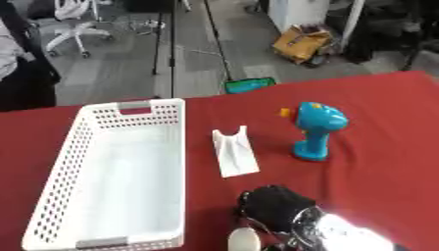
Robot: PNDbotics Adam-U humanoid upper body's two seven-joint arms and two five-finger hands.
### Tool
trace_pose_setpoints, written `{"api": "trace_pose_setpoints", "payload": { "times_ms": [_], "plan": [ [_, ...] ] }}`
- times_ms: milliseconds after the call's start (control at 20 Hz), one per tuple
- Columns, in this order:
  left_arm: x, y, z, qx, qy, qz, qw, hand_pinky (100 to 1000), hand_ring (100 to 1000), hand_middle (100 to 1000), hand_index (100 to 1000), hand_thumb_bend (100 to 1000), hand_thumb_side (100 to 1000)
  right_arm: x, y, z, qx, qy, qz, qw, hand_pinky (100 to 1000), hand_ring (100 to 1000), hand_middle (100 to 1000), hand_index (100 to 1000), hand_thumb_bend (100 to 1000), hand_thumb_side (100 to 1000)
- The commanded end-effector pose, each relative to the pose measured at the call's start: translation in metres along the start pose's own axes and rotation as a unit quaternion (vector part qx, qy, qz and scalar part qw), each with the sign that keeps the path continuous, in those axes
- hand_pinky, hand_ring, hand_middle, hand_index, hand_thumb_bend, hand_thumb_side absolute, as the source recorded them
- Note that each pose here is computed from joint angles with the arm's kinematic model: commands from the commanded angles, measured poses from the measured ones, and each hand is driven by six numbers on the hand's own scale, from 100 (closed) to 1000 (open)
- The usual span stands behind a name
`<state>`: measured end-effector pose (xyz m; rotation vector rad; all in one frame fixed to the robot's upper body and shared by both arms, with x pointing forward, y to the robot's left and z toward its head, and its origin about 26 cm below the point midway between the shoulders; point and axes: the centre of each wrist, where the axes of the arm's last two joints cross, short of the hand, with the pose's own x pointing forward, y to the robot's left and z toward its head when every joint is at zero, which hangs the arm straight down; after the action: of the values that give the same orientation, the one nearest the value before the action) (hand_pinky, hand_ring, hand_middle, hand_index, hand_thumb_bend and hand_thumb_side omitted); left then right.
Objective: Pick up objects on the table and place them in the box.
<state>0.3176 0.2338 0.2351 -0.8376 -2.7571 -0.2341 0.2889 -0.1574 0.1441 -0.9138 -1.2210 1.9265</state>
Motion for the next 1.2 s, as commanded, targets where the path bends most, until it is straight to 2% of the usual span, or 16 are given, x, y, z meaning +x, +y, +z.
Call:
{"api": "trace_pose_setpoints", "payload": {
  "times_ms": [50,1200],
  "plan": [
    [0.006,0.0,-0.008,-0.013,-0.013,-0.006,1.0,605,657,672,701,100,811,-0.002,-0.001,-0.001,-0.009,0.006,0.002,1.0,199,445,545,718,624,398],
    [0.006,0.0,-0.008,-0.016,-0.013,-0.006,1.0,598,657,673,701,100,807,-0.004,0.018,-0.013,-0.018,0.02,-0.003,1.0,100,383,478,635,559,386]
  ]
}}
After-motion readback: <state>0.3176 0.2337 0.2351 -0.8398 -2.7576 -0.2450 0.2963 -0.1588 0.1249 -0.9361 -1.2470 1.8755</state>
